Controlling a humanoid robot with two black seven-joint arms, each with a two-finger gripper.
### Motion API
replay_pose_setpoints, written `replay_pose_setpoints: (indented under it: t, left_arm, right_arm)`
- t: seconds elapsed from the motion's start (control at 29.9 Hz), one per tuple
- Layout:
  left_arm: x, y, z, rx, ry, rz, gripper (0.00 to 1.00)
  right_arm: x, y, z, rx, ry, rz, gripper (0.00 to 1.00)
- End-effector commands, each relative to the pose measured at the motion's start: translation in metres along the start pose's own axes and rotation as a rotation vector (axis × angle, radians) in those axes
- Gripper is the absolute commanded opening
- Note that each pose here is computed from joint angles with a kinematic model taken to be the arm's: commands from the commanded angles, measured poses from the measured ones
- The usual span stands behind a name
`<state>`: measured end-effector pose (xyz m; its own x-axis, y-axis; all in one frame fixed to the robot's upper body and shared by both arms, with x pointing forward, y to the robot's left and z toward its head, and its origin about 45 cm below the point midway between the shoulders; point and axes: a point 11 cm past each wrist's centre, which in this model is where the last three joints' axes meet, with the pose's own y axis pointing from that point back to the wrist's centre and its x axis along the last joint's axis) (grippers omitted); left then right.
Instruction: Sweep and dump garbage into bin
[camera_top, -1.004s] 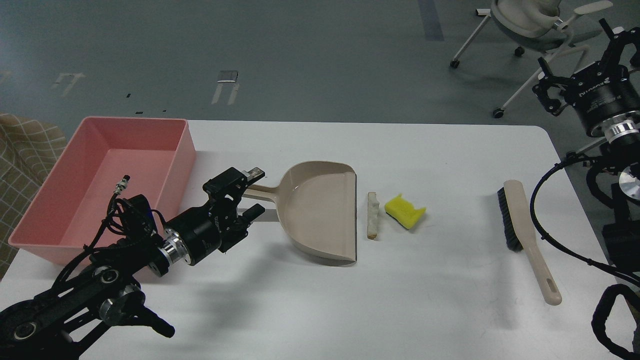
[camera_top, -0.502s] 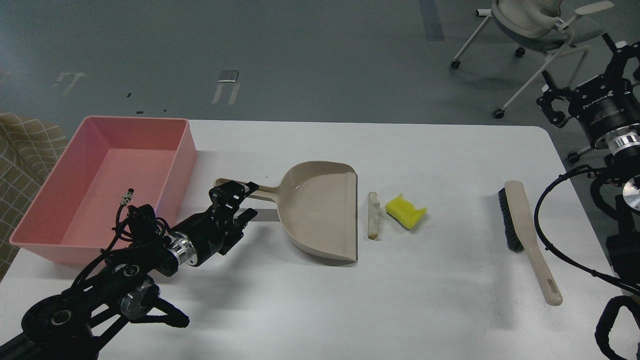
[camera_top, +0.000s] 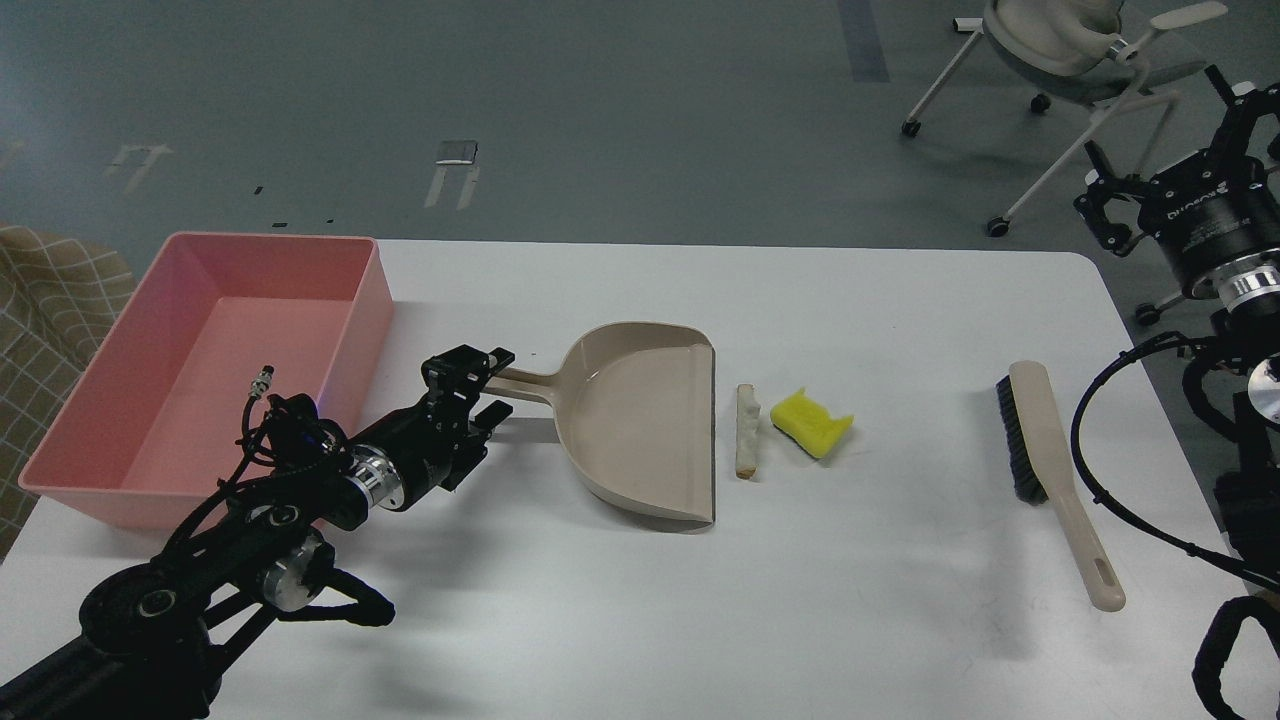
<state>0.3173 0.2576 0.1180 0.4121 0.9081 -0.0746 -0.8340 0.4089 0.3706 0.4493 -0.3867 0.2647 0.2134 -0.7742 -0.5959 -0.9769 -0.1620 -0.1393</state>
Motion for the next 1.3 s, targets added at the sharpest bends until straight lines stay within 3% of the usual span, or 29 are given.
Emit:
replay_pose_setpoints:
  t: [0.0, 0.2, 0.27, 0.43, 1.27]
  left_arm:
    - [0.002, -0.003, 0.001, -0.001, -0.001, 0.006, 0.67]
    - [0.007, -0.005, 0.0, 0.002, -0.006, 0.019, 0.62]
    - [0.007, -0.005, 0.0, 0.001, -0.007, 0.018, 0.51]
    - [0.007, -0.007, 0.004, -0.009, -0.012, 0.016, 0.41]
    - [0.003, -0.009, 0.016, -0.042, -0.023, 0.0, 0.15]
  right_arm:
    - [0.0, 0.0, 0.001, -0.001, -0.002, -0.001, 1.0]
    - [0.001, 0.001, 0.001, -0.002, -0.001, 0.002, 1.0]
    - [0.001, 0.001, 0.002, -0.003, -0.001, 0.004, 1.0]
    - [0.001, 0.001, 0.001, -0.002, -0.001, 0.002, 1.0]
    - [0.002, 0.002, 0.002, -0.004, -0.002, 0.005, 1.0]
